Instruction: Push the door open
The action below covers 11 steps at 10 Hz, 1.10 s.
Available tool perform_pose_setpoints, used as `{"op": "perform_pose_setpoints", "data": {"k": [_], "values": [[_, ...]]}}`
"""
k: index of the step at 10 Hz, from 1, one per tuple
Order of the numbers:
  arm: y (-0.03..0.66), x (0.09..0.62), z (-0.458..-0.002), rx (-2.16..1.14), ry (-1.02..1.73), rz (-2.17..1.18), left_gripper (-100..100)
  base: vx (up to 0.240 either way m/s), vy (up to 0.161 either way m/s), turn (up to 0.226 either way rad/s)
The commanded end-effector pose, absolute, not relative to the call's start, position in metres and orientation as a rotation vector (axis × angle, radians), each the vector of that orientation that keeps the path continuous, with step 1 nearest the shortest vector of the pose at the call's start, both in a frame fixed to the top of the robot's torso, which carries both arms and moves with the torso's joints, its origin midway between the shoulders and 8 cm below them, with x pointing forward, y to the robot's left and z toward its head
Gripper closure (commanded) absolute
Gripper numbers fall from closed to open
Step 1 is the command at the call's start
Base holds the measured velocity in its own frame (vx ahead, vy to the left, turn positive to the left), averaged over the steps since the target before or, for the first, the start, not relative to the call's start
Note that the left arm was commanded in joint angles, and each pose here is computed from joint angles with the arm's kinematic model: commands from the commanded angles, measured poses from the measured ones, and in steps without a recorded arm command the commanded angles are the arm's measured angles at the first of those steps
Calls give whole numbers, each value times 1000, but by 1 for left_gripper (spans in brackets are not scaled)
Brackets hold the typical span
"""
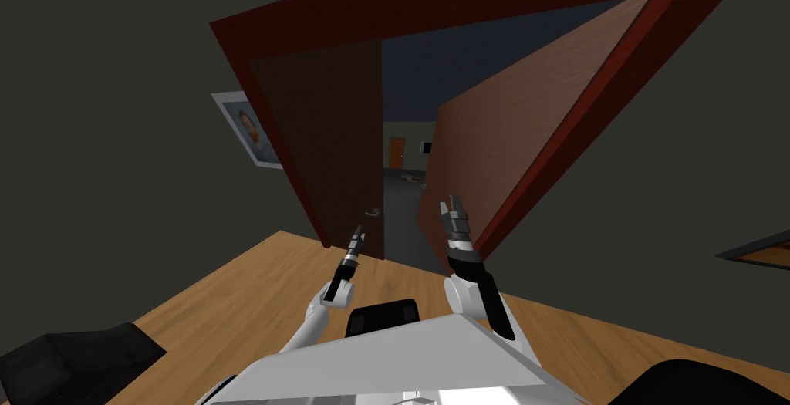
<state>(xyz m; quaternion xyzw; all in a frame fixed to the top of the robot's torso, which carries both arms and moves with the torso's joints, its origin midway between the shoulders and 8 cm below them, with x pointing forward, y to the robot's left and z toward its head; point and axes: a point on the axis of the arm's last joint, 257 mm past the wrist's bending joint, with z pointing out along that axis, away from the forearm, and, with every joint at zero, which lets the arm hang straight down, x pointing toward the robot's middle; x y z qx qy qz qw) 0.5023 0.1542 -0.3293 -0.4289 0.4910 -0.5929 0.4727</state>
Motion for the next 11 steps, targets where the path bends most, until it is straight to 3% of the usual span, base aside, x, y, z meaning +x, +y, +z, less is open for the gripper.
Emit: {"op": "perform_pose_setpoints", "data": {"k": [1, 11], "values": [[152, 502, -339, -1058, 1226, -1441, -100, 54, 70, -114], [151, 497, -386, -1099, 1347, -1370, -100, 38, 55, -82]]}}
